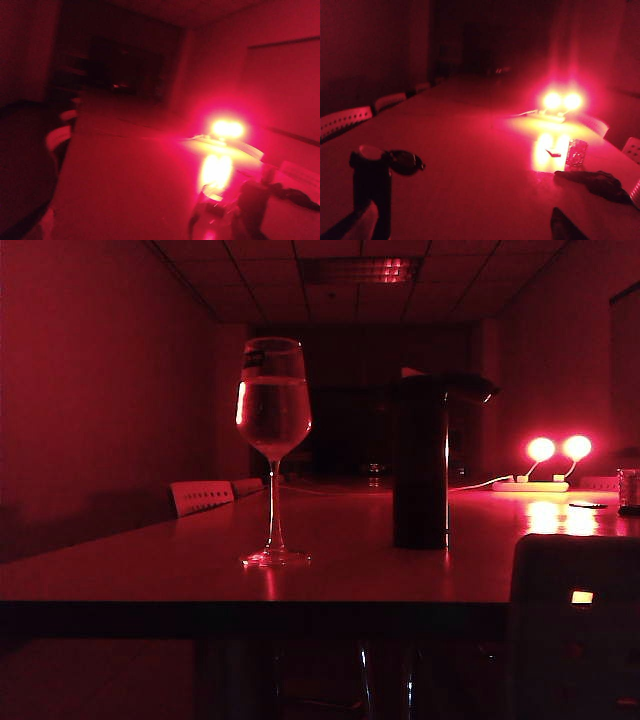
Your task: Pick up the black thermos cup, pour some water from it into the stemmed glass, and then put the thermos cup back on the table.
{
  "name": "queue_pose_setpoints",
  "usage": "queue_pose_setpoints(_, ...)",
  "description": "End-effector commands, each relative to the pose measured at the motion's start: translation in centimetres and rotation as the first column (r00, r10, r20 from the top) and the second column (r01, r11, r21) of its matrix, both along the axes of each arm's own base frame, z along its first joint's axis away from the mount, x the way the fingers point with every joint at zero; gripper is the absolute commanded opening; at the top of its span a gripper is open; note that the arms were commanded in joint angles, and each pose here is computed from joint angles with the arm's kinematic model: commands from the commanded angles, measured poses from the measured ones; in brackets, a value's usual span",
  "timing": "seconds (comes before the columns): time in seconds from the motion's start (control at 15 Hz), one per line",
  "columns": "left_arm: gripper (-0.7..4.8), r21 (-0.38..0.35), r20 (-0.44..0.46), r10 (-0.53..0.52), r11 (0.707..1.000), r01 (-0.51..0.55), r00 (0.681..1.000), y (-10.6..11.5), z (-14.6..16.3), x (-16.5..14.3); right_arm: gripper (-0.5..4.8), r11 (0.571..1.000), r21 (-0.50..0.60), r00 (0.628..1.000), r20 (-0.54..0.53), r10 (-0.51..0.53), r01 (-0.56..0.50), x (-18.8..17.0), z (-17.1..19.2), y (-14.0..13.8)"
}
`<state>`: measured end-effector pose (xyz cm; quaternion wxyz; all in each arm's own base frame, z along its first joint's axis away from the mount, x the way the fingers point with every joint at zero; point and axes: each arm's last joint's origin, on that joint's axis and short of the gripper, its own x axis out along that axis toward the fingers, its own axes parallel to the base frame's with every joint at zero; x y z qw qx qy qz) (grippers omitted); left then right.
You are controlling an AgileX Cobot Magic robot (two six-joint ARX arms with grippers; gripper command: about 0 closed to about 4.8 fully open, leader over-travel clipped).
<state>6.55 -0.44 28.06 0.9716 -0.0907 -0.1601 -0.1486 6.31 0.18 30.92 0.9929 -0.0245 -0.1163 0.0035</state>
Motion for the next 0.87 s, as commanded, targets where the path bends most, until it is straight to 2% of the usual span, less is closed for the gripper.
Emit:
queue_pose_setpoints(0.07,4.79,0.005,0.046,-0.021,1.000,0.020,0.999,0.0,3.2,1.0,4.79,0.999,-0.009,0.998,0.024,0.052,-0.052,1.6,3.3,0.2)
queue_pose_setpoints(0.2,4.79,0.003,-0.001,-0.055,0.999,0.055,0.999,0.0,5.1,2.9,4.79,0.986,0.004,0.981,0.109,0.163,-0.165,3.0,4.7,0.6)
queue_pose_setpoints(0.4,4.79,-0.013,-0.054,-0.155,0.988,0.154,0.986,-1.0,6.3,6.4,4.79,0.983,0.031,0.978,0.112,0.174,-0.178,6.2,4.7,0.7)
queue_pose_setpoints(0.53,4.79,-0.029,-0.109,-0.239,0.971,0.237,0.965,-3.0,5.9,8.9,4.79,0.980,0.059,0.980,0.072,0.187,-0.191,8.3,4.2,0.9)
queue_pose_setpoints(0.73,4.79,0.041,-0.211,-0.268,0.958,0.283,0.940,-6.8,3.8,11.7,4.79,0.964,0.074,0.966,-0.035,0.257,-0.254,12.5,2.0,2.9)
queue_pose_setpoints(0.87,4.79,0.044,-0.288,-0.291,0.948,0.316,0.912,-8.7,2.2,13.0,4.79,0.948,0.079,0.948,-0.058,0.314,-0.310,15.7,0.2,4.8)
